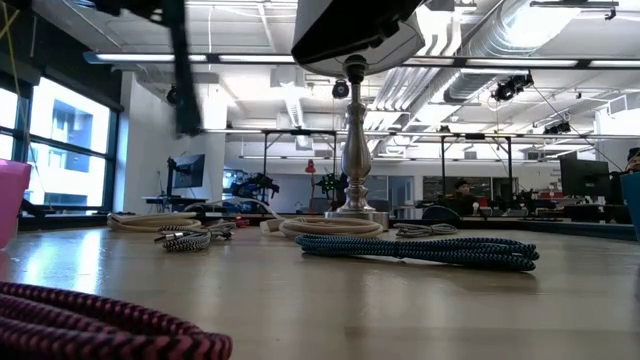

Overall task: Pick & Place USB Port
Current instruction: Put the top blue and black USB cable into the pink bin

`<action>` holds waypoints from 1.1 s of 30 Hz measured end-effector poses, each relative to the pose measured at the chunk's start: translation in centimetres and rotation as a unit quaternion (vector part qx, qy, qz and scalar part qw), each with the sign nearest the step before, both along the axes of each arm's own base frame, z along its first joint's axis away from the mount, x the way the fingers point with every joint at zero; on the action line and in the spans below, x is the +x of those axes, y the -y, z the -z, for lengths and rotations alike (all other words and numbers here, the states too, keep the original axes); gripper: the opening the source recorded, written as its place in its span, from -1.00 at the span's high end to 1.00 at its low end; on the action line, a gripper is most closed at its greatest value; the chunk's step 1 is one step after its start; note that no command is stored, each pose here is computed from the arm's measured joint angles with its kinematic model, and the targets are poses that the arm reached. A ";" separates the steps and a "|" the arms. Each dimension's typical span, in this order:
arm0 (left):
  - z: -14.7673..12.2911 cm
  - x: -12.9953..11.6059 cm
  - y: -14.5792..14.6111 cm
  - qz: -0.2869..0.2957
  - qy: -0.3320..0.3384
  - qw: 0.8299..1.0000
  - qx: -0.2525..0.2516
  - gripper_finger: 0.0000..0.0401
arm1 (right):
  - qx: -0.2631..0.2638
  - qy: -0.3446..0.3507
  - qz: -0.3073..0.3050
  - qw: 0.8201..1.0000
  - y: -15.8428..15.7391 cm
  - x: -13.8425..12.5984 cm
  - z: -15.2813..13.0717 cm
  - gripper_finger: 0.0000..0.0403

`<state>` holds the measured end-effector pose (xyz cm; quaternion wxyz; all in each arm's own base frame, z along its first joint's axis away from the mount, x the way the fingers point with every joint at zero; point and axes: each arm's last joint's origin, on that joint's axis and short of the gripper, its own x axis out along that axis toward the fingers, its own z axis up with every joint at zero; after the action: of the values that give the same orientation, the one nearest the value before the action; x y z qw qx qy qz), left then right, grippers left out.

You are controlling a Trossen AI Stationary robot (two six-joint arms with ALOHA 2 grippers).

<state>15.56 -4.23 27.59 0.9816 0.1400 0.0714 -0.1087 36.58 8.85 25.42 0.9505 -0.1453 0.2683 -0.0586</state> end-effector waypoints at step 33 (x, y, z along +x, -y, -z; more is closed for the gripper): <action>-2.8 -5.0 12.7 0.044 -0.291 0.953 0.077 0.95 | 0.024 -0.029 0.009 0.999 0.7 -0.2 0.5 0.03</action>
<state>10.53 -16.88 30.40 0.8988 0.1801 0.3558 -0.1823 36.43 8.11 24.87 0.9451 -0.1213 0.2981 -0.0565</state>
